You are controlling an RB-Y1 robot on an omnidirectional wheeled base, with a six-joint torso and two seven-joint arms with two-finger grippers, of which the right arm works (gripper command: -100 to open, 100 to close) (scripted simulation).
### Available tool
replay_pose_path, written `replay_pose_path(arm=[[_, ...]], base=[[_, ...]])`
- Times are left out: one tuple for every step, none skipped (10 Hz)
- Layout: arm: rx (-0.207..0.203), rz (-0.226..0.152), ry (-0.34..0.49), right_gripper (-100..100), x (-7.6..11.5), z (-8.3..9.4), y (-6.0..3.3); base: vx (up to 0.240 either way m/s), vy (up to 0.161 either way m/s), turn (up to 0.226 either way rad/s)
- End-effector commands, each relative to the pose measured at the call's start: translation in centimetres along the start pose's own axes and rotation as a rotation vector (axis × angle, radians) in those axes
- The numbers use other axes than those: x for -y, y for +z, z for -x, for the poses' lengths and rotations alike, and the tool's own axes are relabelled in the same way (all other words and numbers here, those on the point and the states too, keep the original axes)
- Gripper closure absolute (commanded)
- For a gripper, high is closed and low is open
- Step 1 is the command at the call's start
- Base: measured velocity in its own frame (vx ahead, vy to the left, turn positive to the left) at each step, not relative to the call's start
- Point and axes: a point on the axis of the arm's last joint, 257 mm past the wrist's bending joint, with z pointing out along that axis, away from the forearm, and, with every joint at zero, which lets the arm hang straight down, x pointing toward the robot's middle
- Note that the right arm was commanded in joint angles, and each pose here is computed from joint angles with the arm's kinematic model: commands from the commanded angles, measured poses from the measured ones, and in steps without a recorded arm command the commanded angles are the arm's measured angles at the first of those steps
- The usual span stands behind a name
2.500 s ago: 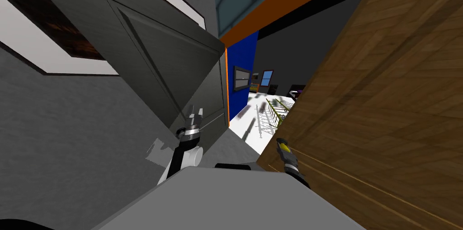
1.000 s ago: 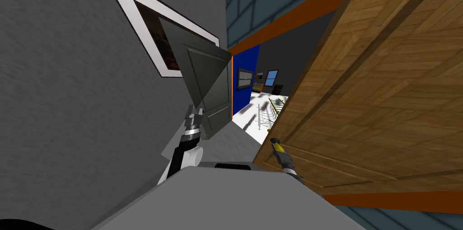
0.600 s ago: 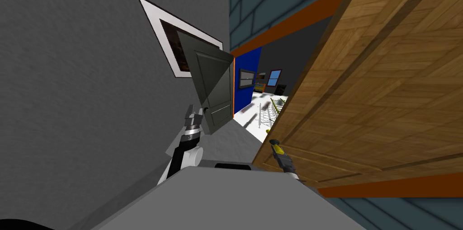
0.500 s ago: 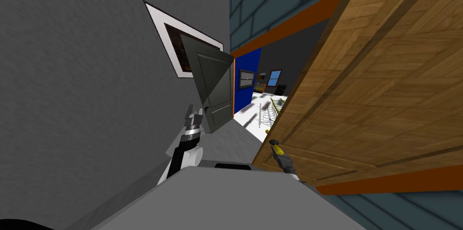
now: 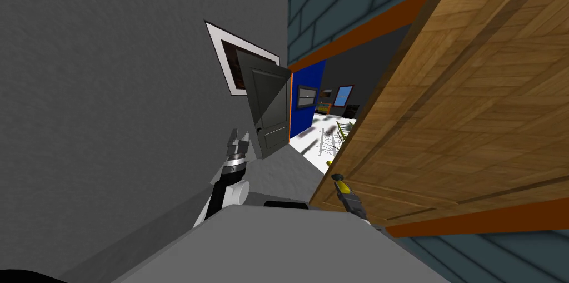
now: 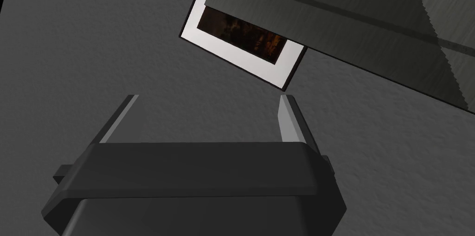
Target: Pull the door open
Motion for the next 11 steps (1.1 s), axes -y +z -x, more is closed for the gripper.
replay_pose_path(arm=[[-0.001, -0.019, 0.0, 100, -0.1, 0.0, -0.78], [-0.001, -0.029, 0.0, 100, -0.1, -0.1, -1.13], [-0.002, -0.038, 0.001, 100, -0.2, -0.1, -1.46], [-0.003, -0.051, 0.001, 100, -0.2, -0.1, -1.88], [-0.003, -0.057, 0.002, 100, -0.2, -0.2, -2.09], [0.004, -0.055, 0.002, 100, 0.0, 0.0, -1.93], [0.006, -0.065, 0.002, 100, 0.0, 0.1, -2.31], [0.006, -0.067, 0.002, 100, 0.0, 0.1, -2.36], [0.004, -0.073, 0.002, 100, -0.1, 0.0, -2.5], [0.003, -0.078, 0.002, 100, -0.1, 0.0, -2.64], [0.002, -0.085, 0.002, 100, -0.2, 0.0, -2.8]], base=[[-0.228, -0.063, 0.161], [-0.216, -0.048, 0.124], [-0.208, -0.037, 0.115], [-0.214, -0.032, 0.132], [-0.197, -0.003, 0.105], [-0.082, 0.003, 0.014], [-0.152, -0.023, 0.153], [-0.227, -0.044, 0.126], [-0.202, -0.031, 0.105], [-0.194, -0.055, 0.108], [-0.197, -0.069, 0.14]])
